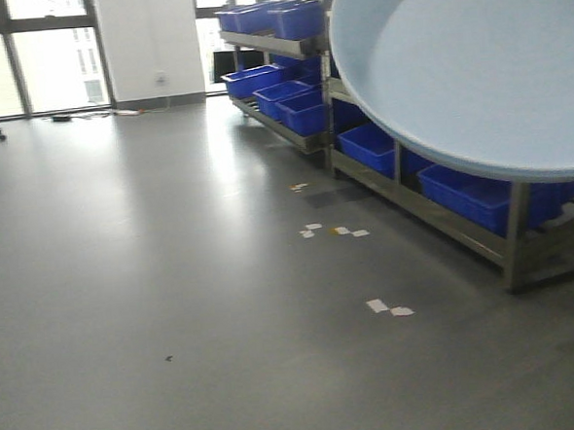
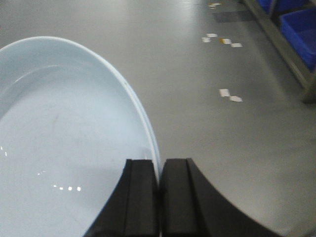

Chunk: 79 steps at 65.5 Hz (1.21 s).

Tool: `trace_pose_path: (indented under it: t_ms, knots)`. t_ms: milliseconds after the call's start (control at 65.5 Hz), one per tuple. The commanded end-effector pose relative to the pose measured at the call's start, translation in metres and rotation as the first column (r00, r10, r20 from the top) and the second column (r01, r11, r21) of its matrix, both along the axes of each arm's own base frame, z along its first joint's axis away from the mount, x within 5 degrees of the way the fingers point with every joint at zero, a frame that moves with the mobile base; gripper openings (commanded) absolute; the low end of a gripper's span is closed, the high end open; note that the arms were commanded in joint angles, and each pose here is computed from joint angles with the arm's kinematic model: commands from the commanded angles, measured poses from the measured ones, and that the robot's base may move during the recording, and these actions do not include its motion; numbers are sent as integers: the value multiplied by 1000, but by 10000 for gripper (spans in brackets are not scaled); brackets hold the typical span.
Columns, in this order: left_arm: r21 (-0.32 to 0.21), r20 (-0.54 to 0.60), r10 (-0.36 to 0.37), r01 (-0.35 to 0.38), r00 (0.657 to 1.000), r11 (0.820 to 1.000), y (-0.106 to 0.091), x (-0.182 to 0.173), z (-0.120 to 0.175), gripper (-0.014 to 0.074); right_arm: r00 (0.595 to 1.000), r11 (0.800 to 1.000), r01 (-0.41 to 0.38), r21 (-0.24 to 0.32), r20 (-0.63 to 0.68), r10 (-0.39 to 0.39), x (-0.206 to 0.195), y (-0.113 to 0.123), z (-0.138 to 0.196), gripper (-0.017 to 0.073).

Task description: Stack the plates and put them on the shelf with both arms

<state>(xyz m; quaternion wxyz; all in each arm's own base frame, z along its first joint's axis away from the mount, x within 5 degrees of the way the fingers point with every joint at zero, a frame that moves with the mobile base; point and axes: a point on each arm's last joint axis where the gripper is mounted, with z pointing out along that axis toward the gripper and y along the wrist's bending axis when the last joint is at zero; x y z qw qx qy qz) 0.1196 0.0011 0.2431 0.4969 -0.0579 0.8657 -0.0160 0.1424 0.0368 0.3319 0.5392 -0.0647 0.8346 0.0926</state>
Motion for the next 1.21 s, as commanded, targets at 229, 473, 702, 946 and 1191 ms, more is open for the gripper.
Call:
trace_pose_path:
  t_ms: [229,473,702,946,1191]
  knots:
    - [-15,100,-12,13,995,1000,-2,5,14,85,992,1000,0,27,129,-3,2,0,20,24]
    - [-15,100,-12,13,995,1000,-2,5,14,85,992,1000,0,27,129,-3,2,0,20,24]
    - [-15,100,-12,13,995,1000,-2,5,14,85,992,1000,0,27,129,-3,2,0,20,24]
    - [-15,100,-12,13,995,1000,-2,5,14,85,992,1000,0,27,129,-3,2,0,20,24]
    - [-15,100,-12,13,995,1000,-2,5,14,85,992,1000,0,27,129,-3,2,0,20,24]
